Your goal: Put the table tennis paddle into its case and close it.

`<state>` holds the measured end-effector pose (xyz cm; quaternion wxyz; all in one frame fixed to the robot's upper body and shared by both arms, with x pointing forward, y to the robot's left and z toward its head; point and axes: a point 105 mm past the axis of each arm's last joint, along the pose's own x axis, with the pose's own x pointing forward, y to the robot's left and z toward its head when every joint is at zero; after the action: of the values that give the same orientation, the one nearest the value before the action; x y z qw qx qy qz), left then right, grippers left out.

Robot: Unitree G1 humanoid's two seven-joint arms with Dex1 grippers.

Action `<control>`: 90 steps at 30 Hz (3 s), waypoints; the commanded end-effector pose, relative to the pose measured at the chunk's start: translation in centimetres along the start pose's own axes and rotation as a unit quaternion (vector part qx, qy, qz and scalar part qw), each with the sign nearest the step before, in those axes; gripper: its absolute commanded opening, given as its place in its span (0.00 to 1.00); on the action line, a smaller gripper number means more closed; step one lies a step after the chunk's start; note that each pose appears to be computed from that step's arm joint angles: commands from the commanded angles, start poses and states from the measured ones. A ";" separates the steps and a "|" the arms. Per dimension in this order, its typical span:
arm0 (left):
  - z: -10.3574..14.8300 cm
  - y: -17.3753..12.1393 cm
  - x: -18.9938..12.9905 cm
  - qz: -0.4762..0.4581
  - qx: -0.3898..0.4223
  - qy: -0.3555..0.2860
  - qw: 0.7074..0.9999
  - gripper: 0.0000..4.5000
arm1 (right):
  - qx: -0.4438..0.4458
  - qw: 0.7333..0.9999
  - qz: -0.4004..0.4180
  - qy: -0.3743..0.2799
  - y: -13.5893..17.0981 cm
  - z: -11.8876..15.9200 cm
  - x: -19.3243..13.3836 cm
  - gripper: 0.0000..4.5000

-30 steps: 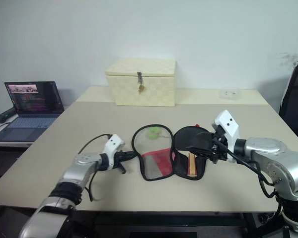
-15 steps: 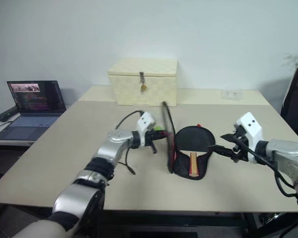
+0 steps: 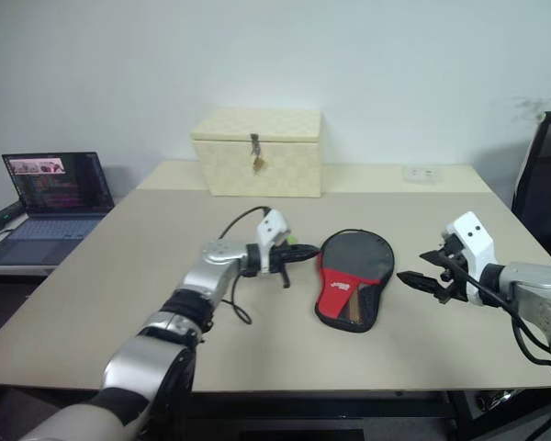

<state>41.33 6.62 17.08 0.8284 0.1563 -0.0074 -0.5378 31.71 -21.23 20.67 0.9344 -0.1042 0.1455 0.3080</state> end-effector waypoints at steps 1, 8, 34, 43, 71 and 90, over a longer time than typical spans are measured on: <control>2.2 -0.3 -2.5 -0.023 0.005 -0.052 0.998 0.00 | 0.012 1.000 -0.024 -0.011 -0.8 0.3 0.6 1.00; 2.1 -1.2 -8.2 -0.001 -0.013 -0.044 0.999 0.00 | 0.067 0.991 -0.109 0.035 -3.0 -3.6 5.0 1.00; 3.0 -1.7 -9.6 0.024 -0.009 -0.035 0.999 0.00 | 0.026 0.990 -0.118 0.077 -2.7 -5.0 7.8 1.00; 3.5 -1.9 -10.1 0.010 -0.030 -0.053 0.998 0.00 | 0.145 0.988 -0.043 0.041 -1.0 -3.0 6.7 1.00; 3.8 -2.7 -11.9 -0.031 -0.045 -0.038 0.998 0.00 | 0.189 0.977 0.010 0.096 4.7 -6.8 13.9 1.00; 2.9 -3.6 -12.8 -0.034 -0.055 -0.020 0.998 0.00 | 0.253 0.962 0.072 0.072 6.9 -4.8 15.7 0.01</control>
<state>32.81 15.88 19.42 0.8209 0.0861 0.0352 -0.5634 38.73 -10.17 10.19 0.9043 0.1123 0.2893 0.2932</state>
